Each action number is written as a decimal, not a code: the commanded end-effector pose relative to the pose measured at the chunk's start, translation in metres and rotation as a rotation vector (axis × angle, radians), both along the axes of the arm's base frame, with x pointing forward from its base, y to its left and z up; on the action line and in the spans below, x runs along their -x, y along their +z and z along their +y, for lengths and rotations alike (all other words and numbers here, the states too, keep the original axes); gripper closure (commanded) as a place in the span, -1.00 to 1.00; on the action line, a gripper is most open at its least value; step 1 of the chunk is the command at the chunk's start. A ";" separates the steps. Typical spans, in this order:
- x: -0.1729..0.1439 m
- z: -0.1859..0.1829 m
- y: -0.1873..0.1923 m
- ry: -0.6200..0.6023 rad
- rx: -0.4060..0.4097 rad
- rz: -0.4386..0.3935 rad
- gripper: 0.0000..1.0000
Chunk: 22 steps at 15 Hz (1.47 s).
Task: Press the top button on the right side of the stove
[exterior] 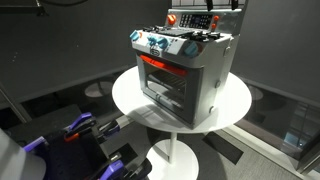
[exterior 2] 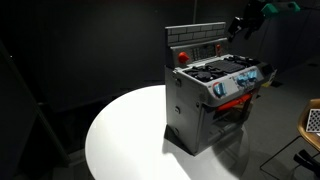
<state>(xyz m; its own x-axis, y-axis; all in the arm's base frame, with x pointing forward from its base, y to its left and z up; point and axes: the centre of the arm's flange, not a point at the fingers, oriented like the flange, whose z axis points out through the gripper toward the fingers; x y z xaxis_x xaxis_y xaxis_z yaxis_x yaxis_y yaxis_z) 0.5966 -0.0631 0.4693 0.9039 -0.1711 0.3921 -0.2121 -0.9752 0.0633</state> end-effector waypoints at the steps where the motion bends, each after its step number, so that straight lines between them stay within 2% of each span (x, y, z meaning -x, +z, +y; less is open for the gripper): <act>1: -0.017 -0.003 -0.005 -0.026 0.013 0.002 -1.00; 22: -0.057 0.003 -0.029 -0.023 0.009 0.015 -1.00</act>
<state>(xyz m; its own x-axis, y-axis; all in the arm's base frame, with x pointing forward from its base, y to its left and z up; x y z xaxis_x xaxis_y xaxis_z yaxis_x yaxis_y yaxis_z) 0.6398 -0.0625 0.4371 0.9124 -0.1746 0.3702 -0.2154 -0.9739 0.0716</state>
